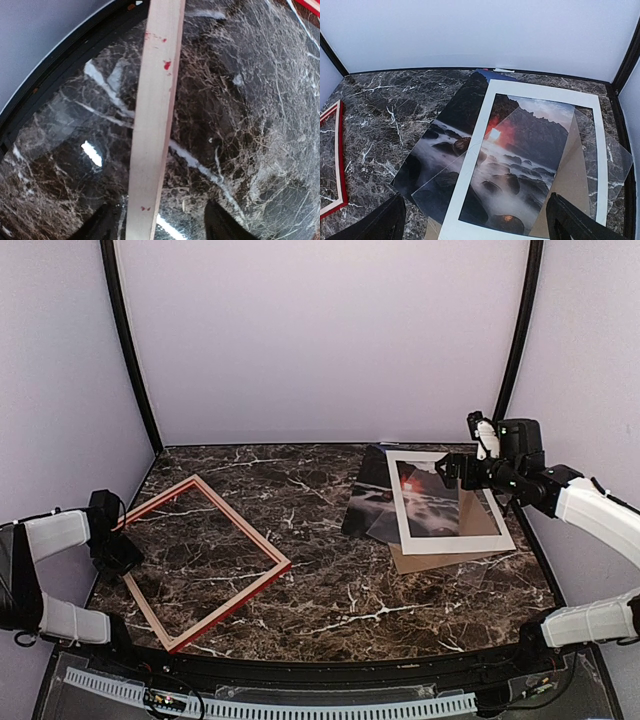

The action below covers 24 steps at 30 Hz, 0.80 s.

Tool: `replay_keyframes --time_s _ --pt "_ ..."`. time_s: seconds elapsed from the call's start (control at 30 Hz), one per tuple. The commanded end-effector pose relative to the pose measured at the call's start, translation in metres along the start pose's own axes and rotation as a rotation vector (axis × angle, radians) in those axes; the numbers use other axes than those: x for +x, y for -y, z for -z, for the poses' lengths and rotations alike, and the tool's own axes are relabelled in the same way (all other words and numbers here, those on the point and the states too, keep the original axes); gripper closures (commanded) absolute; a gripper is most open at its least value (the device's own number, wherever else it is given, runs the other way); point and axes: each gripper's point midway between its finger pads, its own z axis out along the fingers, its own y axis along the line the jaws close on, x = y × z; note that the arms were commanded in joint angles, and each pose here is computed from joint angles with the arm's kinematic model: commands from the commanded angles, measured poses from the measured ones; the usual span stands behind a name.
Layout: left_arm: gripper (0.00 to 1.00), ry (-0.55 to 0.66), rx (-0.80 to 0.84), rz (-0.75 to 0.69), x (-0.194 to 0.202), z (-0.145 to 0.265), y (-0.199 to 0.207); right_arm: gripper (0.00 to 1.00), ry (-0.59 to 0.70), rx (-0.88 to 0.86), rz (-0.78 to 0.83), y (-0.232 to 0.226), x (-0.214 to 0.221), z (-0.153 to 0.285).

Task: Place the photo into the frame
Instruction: Move the frame body to the center of the board.

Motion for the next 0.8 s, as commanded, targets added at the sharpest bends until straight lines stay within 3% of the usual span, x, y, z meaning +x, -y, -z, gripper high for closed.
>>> replay_keyframes --time_s 0.0,0.1,0.47,0.77 --pt "0.43 -0.021 0.051 -0.032 0.003 -0.012 0.011 0.01 0.036 -0.024 -0.005 -0.007 -0.015 0.003" --pt "0.54 -0.032 0.092 -0.084 0.002 -0.016 0.021 0.01 0.032 -0.023 -0.005 -0.007 -0.013 0.004" --pt "0.74 -0.119 0.233 -0.209 0.009 -0.029 0.065 0.01 0.021 -0.017 -0.012 -0.006 -0.011 0.005" --pt "0.78 -0.171 0.168 -0.589 0.009 -0.038 0.132 0.01 -0.024 0.013 -0.031 -0.001 -0.007 -0.002"
